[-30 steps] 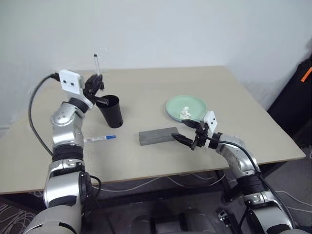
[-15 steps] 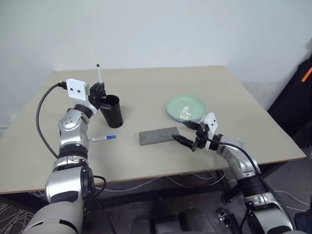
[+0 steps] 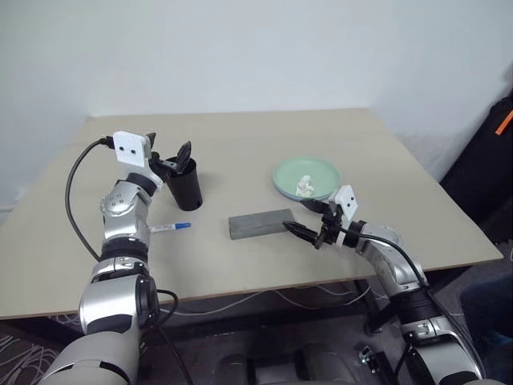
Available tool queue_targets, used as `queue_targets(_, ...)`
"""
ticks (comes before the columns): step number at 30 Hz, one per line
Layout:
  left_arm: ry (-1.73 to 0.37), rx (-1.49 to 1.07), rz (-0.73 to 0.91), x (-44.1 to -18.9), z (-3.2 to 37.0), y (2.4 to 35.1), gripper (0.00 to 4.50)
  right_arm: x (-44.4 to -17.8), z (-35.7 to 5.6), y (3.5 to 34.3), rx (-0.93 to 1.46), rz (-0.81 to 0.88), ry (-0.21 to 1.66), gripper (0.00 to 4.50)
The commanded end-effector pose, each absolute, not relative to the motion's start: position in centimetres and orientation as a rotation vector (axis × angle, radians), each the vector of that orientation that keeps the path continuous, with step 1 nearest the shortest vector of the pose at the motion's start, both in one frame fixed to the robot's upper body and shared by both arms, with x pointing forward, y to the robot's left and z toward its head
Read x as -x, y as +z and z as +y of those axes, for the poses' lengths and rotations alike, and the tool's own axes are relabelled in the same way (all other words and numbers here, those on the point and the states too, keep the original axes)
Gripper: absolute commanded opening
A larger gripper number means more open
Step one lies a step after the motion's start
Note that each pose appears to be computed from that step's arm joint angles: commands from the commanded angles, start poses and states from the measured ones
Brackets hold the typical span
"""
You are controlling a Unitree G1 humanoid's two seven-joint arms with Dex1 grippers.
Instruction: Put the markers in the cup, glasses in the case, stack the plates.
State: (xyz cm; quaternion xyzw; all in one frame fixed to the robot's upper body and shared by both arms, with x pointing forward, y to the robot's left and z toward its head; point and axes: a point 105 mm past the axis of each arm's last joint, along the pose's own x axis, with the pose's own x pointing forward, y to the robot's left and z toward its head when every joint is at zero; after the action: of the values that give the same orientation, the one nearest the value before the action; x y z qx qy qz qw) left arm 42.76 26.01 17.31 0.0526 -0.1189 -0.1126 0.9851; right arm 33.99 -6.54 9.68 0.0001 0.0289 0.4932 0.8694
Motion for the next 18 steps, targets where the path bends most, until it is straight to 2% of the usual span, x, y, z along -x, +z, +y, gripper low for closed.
queue_targets(1, -0.268, -0.120, -0.305, -42.7, 25.9, 19.8, 4.29, -34.3, -6.4, 11.7, 0.031, -0.017, 1.038, 4.50)
queue_targets(5, -0.423, -0.122, -0.293, -42.1, 25.7, 22.0, 4.29, -34.4, -6.5, 11.7, 0.035, -0.015, 1.034, 4.50)
queue_targets(10, -0.652, -0.202, -0.190, -40.2, 25.7, 24.5, 4.29, -34.4, -6.5, 11.6, 0.038, -0.011, 1.032, 4.50)
queue_targets(15, -0.810, -0.349, 0.048, -38.3, 26.3, 23.4, 4.29, -34.5, -6.4, 11.5, 0.036, -0.010, 1.033, 4.50)
queue_targets(18, -0.919, -0.537, 0.292, -36.3, 27.5, 21.6, 4.29, -34.6, -6.3, 11.5, 0.038, -0.010, 1.037, 4.50)
